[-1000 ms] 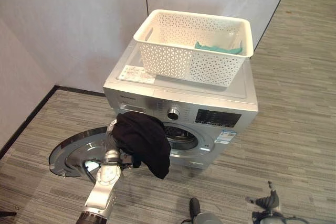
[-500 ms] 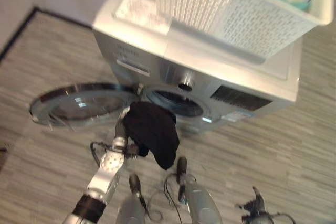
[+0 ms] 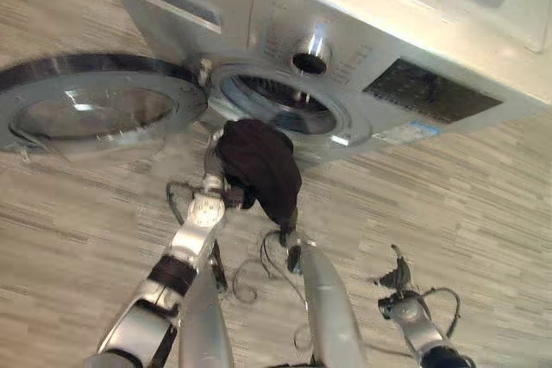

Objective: Grab the laundry basket,head to the washer,open it,put in the laundry and shut it.

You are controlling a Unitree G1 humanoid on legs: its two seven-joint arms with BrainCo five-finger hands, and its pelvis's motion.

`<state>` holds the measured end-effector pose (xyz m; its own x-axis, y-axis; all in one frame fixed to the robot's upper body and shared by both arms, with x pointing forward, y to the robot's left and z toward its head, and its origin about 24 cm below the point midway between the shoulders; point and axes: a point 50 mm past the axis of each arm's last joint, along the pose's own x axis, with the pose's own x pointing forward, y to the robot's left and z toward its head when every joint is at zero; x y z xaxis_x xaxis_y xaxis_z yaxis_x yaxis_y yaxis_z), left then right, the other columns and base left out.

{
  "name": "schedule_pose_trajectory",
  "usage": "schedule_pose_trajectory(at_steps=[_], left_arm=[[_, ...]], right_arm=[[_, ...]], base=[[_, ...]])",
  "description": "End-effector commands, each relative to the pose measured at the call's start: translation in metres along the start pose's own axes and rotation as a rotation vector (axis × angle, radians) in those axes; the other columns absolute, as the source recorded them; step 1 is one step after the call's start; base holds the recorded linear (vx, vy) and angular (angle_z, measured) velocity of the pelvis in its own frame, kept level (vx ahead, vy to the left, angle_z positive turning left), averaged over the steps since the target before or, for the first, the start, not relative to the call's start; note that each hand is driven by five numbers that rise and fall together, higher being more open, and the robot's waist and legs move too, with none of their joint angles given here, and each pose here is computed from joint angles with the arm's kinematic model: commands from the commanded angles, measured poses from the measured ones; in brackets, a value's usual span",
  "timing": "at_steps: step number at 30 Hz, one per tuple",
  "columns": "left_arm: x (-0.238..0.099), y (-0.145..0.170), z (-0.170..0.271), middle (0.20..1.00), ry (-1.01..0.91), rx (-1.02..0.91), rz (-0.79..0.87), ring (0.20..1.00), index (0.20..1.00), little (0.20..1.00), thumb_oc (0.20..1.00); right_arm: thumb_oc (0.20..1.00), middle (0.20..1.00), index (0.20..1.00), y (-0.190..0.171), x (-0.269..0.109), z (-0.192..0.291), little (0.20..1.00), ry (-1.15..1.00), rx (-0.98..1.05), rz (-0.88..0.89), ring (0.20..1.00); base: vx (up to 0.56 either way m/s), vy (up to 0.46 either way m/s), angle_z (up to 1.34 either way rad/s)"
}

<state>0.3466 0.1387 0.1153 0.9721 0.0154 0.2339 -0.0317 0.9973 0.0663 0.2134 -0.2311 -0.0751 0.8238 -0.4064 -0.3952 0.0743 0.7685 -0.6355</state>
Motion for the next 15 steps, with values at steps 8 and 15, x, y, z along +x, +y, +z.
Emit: schedule_pose_trajectory(at_steps=[8, 15], left_arm=[[0.052, 0.033, 0.123, 0.2, -0.433, 0.002, 0.212, 0.2, 0.2, 0.2, 0.2], [0.078, 0.015, 0.179, 0.2, -0.509, -0.12, 0.272, 0.2, 0.2, 0.2, 0.2]], right_arm=[[1.0, 1.0, 1.0, -0.053, -0.004, 0.045, 1.0, -0.37, -0.227, -0.218, 1.0], [1.0, 1.0, 1.0, -0.044, 0.002, 0.087, 1.0, -0.489, -0.132, -0.269, 1.0]], base=[[-0.02, -0.041, -0.03], [0.01, -0.067, -0.06]])
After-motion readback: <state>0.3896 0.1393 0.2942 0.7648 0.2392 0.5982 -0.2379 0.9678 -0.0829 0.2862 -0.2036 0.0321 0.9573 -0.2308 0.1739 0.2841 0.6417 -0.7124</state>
